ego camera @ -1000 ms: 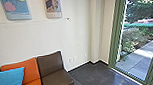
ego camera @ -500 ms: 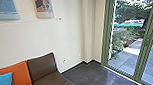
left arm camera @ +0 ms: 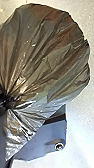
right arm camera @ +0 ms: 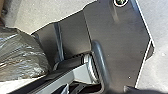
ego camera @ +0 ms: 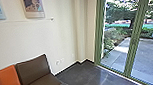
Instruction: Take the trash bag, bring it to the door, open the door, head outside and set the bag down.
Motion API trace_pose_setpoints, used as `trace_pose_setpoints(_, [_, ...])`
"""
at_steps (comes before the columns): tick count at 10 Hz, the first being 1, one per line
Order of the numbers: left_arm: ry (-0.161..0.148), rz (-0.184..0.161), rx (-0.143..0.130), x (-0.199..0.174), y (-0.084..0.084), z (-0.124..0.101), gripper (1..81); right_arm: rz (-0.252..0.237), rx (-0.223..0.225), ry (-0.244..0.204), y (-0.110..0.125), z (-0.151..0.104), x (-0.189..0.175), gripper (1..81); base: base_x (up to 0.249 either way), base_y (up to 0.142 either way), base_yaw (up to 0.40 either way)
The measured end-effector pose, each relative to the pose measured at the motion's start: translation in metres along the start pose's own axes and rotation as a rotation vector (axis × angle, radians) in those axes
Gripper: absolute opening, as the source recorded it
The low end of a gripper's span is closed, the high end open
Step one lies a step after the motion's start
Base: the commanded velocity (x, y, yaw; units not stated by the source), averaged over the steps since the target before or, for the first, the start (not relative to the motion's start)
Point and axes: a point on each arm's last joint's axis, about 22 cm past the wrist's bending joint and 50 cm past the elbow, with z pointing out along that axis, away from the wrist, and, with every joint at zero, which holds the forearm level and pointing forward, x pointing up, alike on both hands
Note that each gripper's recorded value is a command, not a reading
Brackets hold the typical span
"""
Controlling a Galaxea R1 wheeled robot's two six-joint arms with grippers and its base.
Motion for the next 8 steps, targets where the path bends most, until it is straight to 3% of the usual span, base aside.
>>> trace_pose_setpoints(8, [0.000,0.001,-0.003,0.0000,0.0034,0.0008,1.0,0.000,0.002,-0.003,-0.0018,0.0007,-0.0028,81.1,0.000,0.000,-0.239])
